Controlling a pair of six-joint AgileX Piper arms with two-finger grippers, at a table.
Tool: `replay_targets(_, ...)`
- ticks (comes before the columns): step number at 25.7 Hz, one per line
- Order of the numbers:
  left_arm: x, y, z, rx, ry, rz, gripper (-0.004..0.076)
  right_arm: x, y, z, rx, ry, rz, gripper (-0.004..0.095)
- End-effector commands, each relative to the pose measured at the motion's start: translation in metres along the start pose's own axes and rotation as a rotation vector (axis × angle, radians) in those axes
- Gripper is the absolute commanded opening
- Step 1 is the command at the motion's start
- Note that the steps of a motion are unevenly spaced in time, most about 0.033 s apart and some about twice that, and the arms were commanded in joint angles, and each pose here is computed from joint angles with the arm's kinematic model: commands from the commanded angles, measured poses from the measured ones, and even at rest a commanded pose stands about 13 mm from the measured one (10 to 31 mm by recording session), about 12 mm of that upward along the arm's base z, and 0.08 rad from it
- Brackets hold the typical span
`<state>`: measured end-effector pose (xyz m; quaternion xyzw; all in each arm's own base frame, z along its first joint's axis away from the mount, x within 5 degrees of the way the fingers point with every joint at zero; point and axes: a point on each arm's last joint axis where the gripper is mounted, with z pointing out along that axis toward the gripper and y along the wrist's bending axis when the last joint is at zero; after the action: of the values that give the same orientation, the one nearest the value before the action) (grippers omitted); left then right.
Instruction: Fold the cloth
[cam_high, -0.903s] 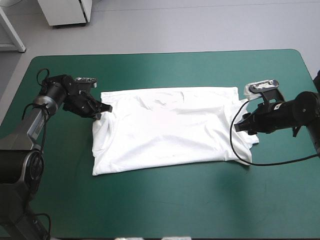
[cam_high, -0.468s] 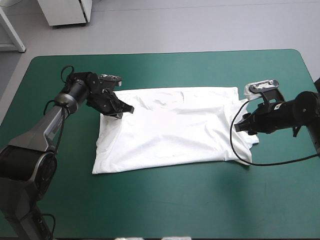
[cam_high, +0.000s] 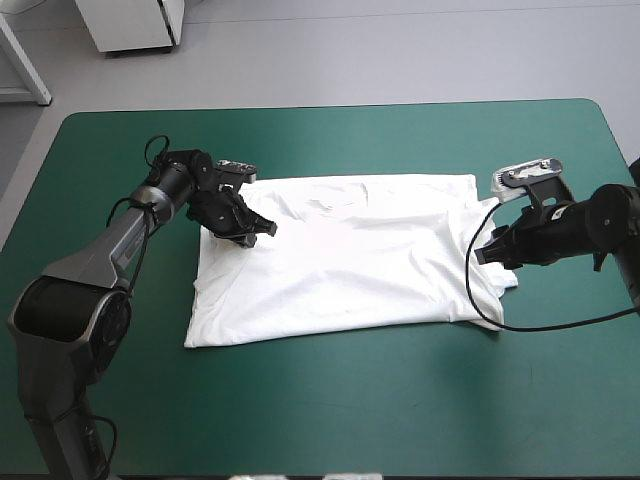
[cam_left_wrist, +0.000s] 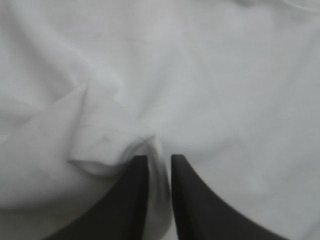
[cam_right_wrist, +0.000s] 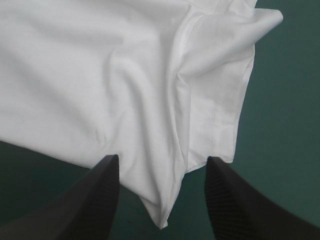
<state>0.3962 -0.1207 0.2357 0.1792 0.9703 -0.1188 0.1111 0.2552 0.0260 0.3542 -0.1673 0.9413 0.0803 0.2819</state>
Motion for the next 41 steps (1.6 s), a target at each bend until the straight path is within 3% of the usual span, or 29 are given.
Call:
replay_targets(1,-0.006,-0.017,-0.046,0.058,-0.056,0.031,0.0274,-0.01,0.001,-0.015,0.031,-0.1,-0.01,0.0486)
replay_targets(5,-0.009,-0.028,-0.071,0.115,-0.071,0.04,0.0389,-0.011,-0.005,-0.012,0.081,-0.089,0.02,0.0486)
replay_targets(20,0.033,-0.061,-0.208,0.059,-0.428,0.144,0.0393,-0.03,-0.048,0.081,0.188,0.111,0.026,0.0486)
replay_targets(31,0.043,-0.065,-0.221,0.059,-0.44,0.155,0.0393,-0.054,-0.067,0.128,0.181,0.157,0.041,0.0486)
replay_targets(37,0.044,-0.065,-0.221,0.06,-0.43,0.156,0.0393,-0.044,-0.068,0.16,0.119,0.248,0.086,0.0481)
replay_targets(40,0.044,-0.065,-0.221,0.06,-0.429,0.156,0.0393,-0.042,-0.068,0.163,0.11,0.272,0.083,0.0227)
replay_targets(41,0.044,-0.065,-0.221,0.061,-0.427,0.156,0.0393,-0.042,-0.068,0.163,0.111,0.274,0.079,0.0085)
